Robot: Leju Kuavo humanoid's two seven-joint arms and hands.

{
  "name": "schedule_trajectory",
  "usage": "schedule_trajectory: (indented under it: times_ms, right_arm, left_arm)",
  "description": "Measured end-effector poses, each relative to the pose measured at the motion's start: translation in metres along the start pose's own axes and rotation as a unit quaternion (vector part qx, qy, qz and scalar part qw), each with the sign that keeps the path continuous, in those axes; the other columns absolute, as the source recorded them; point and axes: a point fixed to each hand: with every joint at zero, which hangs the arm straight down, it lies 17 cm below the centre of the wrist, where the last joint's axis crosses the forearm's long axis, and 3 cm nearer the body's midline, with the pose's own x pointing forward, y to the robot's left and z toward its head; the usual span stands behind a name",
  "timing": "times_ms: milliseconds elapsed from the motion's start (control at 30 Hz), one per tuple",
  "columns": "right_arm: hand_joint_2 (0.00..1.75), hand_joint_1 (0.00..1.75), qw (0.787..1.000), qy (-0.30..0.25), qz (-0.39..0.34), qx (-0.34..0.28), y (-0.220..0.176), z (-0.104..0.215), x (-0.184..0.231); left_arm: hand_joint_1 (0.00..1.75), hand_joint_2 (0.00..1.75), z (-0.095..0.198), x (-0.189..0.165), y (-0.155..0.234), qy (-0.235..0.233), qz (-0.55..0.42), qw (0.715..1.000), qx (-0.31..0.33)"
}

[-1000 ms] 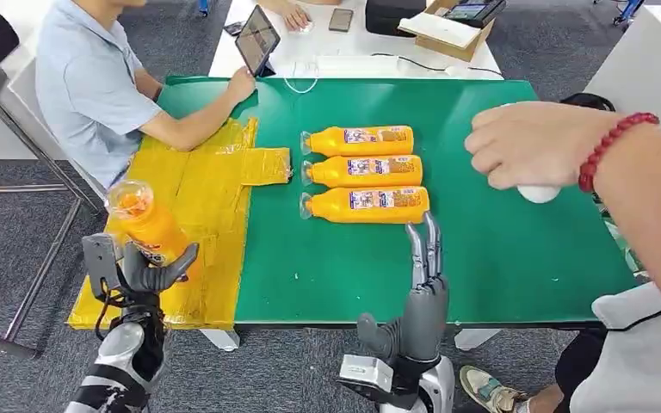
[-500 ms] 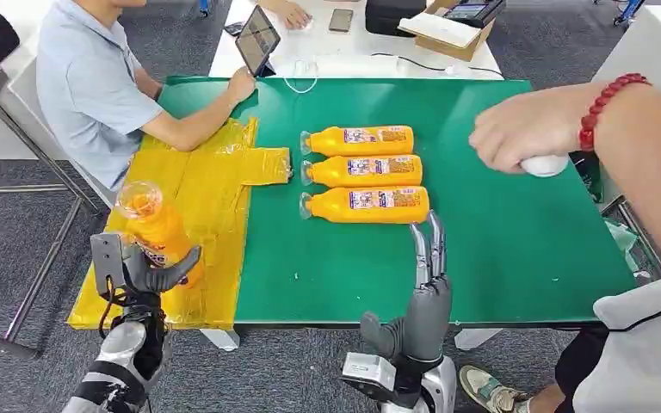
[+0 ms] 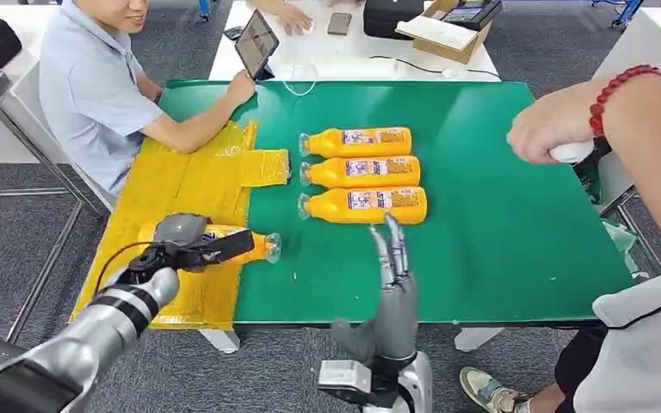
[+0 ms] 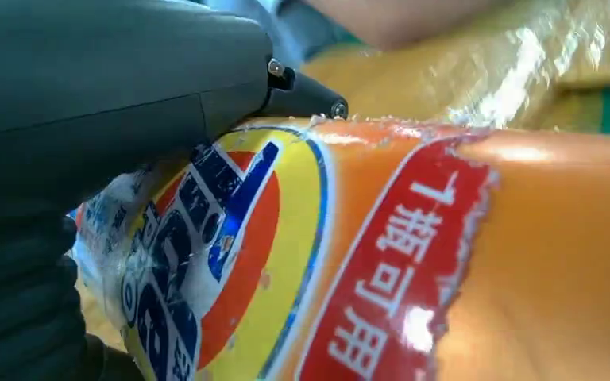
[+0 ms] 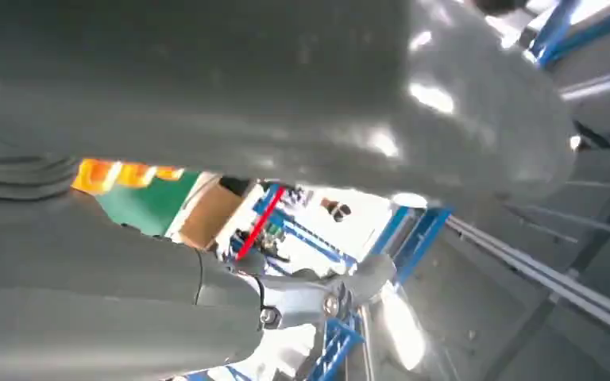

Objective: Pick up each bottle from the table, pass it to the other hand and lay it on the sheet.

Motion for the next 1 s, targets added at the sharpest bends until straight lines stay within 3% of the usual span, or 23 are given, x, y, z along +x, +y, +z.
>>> schedule_trajectory:
  times_ms: [133,167,200,233,267,300,567,733,900,1000]
  right_arm:
    - [0.00,0.00,1.000,0.004,-0.001,0.010,0.006,0.004,-0.003]
    - [0.00,0.00,1.000,0.006,-0.001,0.012,0.008,0.005,-0.004]
    - [0.00,0.00,1.000,0.008,-0.003,0.012,0.008,0.006,-0.005]
    - [0.00,0.00,1.000,0.011,-0.004,0.013,0.009,0.007,-0.006]
    - [0.00,0.00,1.000,0.012,-0.004,0.014,0.010,0.008,-0.007]
    - [0.00,0.00,1.000,0.013,-0.004,0.015,0.011,0.008,-0.008]
    - [0.00,0.00,1.000,0.019,-0.005,0.023,0.015,0.013,-0.012]
    - [0.00,0.00,0.999,0.020,-0.003,0.027,0.017,0.015,-0.014]
    - [0.00,0.00,0.999,0.020,-0.002,0.027,0.017,0.015,-0.014]
    - [0.00,0.00,0.999,0.014,0.006,0.033,0.018,0.016,-0.013]
  left_arm:
    - [1.75,1.75,-0.002,0.008,-0.001,-0.013,-0.065,0.998,-0.019]
    - [1.62,1.75,-0.002,0.012,-0.001,-0.015,-0.073,0.997,-0.022]
    - [1.34,1.75,-0.003,0.014,-0.002,-0.016,-0.076,0.997,-0.027]
    - [0.30,1.75,-0.003,0.016,-0.002,-0.019,-0.077,0.996,-0.032]
    - [0.07,1.75,-0.003,0.021,-0.003,-0.024,-0.072,0.996,-0.039]
    - [0.00,1.75,-0.002,0.025,-0.006,-0.030,-0.063,0.996,-0.046]
    - [0.00,1.75,0.002,0.050,-0.014,-0.077,0.035,0.993,-0.081]
    - [0.00,1.75,0.014,0.093,-0.007,-0.159,0.233,0.957,-0.074]
    - [0.00,1.75,0.019,0.102,0.000,-0.168,0.314,0.933,-0.048]
    - [0.00,1.75,0.018,0.090,0.004,-0.145,0.324,0.935,-0.014]
